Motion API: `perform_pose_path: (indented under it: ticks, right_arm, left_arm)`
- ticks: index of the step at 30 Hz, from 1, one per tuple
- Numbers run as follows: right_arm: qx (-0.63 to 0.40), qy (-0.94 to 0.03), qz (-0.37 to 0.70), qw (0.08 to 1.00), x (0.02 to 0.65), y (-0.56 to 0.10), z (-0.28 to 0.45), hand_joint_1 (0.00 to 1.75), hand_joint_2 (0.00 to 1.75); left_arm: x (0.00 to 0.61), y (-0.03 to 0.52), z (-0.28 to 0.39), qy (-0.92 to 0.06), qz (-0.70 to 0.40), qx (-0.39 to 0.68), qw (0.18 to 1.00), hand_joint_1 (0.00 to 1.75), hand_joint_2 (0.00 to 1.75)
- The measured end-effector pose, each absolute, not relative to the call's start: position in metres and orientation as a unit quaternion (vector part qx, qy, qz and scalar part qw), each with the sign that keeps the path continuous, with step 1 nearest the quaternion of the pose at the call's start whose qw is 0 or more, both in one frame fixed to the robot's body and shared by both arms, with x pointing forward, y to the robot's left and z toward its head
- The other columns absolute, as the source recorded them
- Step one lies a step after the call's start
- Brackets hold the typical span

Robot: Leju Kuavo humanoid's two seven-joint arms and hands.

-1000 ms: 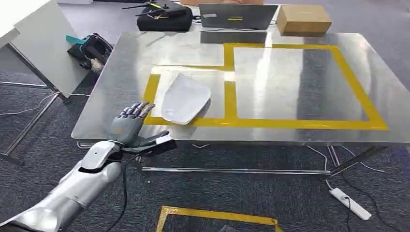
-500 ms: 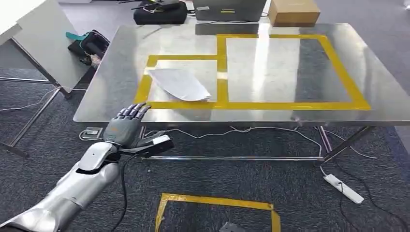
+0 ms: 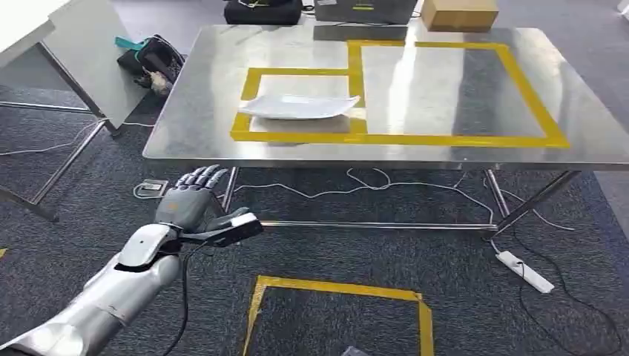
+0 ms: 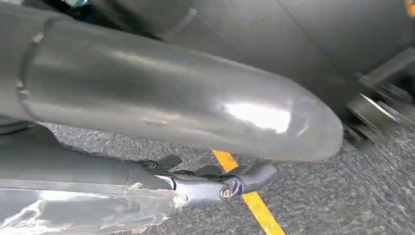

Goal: Take the parts from the cabinet and place them on the table.

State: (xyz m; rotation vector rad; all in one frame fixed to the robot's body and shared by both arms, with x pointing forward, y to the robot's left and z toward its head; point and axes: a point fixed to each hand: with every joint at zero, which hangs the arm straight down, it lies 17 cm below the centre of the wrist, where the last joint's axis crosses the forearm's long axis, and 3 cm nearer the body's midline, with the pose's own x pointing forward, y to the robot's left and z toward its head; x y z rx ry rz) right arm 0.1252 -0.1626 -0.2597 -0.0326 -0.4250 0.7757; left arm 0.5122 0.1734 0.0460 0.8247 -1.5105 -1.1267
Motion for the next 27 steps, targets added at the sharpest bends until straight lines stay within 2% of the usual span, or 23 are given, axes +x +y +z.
perform_pose_path:
  ticks: [10, 17, 27]
  right_arm:
    - [-0.018, -0.205, 0.369, 0.906, 0.124, -0.167, -0.261, 0.0, 0.0]
    - [-0.022, -0.205, 0.363, 0.909, 0.122, -0.172, -0.262, 0.0, 0.0]
    - [-0.021, -0.201, 0.354, 0.913, 0.109, -0.173, -0.264, 0.0, 0.0]
  left_arm:
    - [0.504, 0.203, 0.027, -0.595, -0.49, 0.379, 0.512, 0.0, 0.0]
    - [0.478, 0.248, -0.007, -0.556, -0.492, 0.4, 0.537, 0.0, 0.0]
    - [0.399, 0.322, -0.083, -0.488, -0.475, 0.408, 0.608, 0.0, 0.0]
